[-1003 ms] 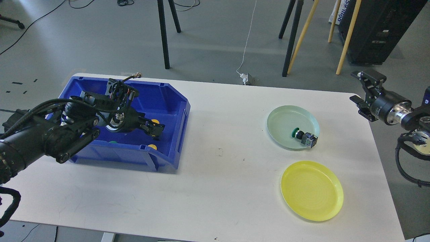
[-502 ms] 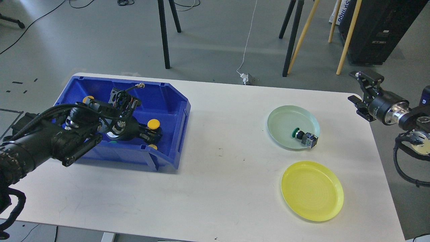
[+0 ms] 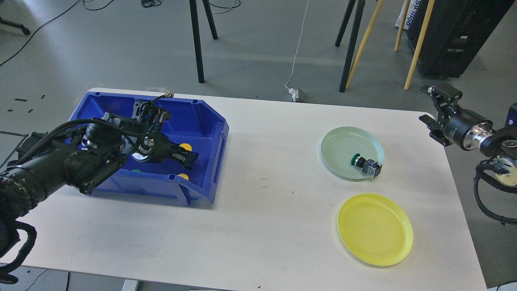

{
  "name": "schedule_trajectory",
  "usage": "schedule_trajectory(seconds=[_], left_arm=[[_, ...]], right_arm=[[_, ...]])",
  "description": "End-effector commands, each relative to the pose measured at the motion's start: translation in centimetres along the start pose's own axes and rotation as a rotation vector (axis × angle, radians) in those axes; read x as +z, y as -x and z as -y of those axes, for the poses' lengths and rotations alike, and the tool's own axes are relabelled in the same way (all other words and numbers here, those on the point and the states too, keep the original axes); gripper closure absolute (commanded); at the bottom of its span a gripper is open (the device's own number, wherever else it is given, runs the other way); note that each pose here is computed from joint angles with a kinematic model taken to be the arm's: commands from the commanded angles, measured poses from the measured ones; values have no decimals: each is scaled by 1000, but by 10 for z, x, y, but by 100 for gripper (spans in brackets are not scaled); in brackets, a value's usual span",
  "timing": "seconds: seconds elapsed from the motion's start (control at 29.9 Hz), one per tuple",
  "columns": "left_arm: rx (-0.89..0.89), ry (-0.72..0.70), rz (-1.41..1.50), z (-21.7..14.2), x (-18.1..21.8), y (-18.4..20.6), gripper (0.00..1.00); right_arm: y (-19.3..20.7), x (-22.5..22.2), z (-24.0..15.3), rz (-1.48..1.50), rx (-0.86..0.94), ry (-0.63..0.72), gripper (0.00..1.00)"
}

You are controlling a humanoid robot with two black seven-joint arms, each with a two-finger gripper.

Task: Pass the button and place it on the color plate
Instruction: 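Grasp a yellow-topped button in the bin with the left gripper, then lift the yellow-topped button out of the bin with the left gripper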

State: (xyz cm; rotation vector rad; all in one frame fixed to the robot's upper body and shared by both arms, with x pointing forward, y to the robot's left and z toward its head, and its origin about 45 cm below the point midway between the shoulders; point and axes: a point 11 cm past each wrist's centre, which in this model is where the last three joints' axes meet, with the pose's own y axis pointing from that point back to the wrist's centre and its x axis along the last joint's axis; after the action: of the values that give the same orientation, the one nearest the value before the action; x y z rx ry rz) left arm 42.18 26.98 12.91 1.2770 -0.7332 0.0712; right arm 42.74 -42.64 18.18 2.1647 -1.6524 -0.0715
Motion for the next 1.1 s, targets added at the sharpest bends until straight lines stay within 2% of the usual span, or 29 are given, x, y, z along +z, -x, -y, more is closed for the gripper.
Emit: schedule_trajectory(seconds=[0.0,0.07,0.1,0.33,0.43,0.6,0.77,0.94,1.07], left_arm=[[-5,-4,7,0,0,0,64],[-5,-5,8,0,-1,0,74],[-5,-5,8,0,-1,0,75],[9,7,8,-5,-2,-5,79],[22,3,-2,-17,-14,-8,79],[76,5,-16,-60,-43,-15,78],[193,96,-59,-116,-40,-33,78],[383,202,-162,-160,-31,-81,78],[580,354,-311,-197,-20,-132,77]], right_arm=[[0,-1,0,0,0,-1,9],[0,0,0,-1,1,0,9],[0,0,0,-2,-1,1,9],[-1,1,0,-4,5,2,9],[0,0,1,-6,11,2,9],[0,-12,7,-11,11,-16,9],[7,-15,16,0,13,-22,8],[21,-19,25,15,-9,-38,7],[37,-37,37,31,-34,-92,7]])
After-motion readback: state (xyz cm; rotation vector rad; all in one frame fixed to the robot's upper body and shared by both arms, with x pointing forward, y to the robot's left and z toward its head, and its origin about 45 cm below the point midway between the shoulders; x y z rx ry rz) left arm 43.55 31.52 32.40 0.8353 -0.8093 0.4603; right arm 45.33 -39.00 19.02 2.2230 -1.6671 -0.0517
